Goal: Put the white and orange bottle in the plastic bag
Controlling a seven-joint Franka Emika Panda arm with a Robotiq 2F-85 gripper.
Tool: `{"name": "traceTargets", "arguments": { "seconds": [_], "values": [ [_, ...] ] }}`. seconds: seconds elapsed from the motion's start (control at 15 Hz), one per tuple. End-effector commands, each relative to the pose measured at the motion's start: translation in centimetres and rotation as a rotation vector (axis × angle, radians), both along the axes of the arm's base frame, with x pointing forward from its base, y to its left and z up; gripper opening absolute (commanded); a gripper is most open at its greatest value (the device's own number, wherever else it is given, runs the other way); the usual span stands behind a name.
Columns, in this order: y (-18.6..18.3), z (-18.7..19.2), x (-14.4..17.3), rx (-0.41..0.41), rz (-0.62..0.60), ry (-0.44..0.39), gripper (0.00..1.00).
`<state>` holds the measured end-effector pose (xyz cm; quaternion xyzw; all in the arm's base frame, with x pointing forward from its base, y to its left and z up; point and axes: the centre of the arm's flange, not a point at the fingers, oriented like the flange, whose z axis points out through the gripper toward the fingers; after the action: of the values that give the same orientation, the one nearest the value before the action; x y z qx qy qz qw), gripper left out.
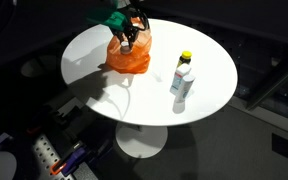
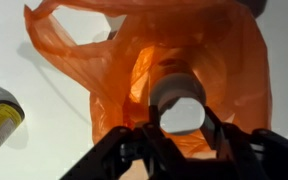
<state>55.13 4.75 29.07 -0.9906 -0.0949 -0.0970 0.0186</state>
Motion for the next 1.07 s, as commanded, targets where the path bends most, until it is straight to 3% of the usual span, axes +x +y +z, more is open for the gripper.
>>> {"name": "traceTargets", "arguments": {
  "seconds": [0.0,0.27,0.67,1.0],
  "values": [
    [0.2,0.3,1.1,-0.036,0.007,0.035,0.71],
    [-0.1,2.1,0.7,-0.017,0.021,0.018,0.99],
    [-0.6,6.0,-0.5,0.026,-0.046,-0.027,1.0],
    [-0.2,9.2,-2.6,0.112,-0.084,0.029,1.0]
  ]
}}
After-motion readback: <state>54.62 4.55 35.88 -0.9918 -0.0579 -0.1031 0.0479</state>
